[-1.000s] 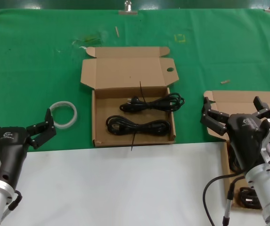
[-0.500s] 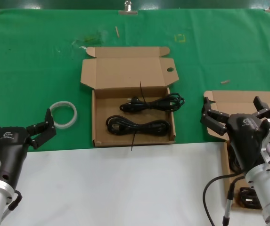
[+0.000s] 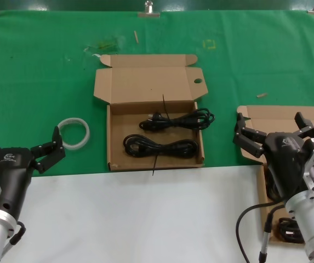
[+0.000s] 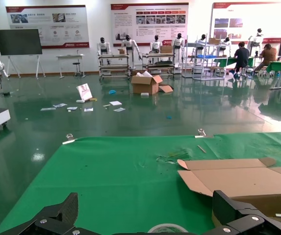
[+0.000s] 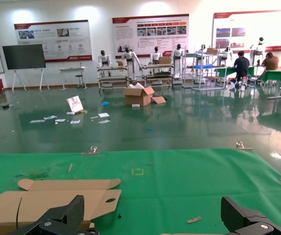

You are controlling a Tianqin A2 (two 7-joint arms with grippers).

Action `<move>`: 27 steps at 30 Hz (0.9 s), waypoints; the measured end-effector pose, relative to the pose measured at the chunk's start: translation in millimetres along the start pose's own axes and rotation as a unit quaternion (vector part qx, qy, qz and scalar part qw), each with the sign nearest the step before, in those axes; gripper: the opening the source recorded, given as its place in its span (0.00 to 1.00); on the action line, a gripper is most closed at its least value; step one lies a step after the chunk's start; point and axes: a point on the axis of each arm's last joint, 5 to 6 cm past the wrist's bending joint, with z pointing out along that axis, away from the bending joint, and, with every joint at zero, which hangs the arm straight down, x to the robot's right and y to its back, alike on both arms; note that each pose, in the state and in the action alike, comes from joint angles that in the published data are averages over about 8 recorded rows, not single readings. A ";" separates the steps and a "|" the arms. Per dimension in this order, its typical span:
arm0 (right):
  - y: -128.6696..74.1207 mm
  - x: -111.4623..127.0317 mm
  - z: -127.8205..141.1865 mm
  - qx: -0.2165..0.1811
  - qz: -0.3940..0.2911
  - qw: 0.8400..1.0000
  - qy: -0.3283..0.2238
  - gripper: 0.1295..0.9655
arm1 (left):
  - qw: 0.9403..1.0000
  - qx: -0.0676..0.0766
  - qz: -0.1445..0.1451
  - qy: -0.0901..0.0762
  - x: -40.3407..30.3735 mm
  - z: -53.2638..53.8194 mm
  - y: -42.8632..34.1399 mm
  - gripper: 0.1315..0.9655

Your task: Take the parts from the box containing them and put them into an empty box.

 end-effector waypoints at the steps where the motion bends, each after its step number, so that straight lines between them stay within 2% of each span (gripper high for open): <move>1: 0.0 0.0 0.0 0.000 0.000 1.000 0.000 1.00 | 1.000 0.000 0.000 0.000 0.0 0.0 0.0 1.00; 27: 0.0 0.0 0.0 0.000 0.000 1.000 0.000 1.00 | 1.000 0.000 0.000 0.000 0.0 0.0 0.0 1.00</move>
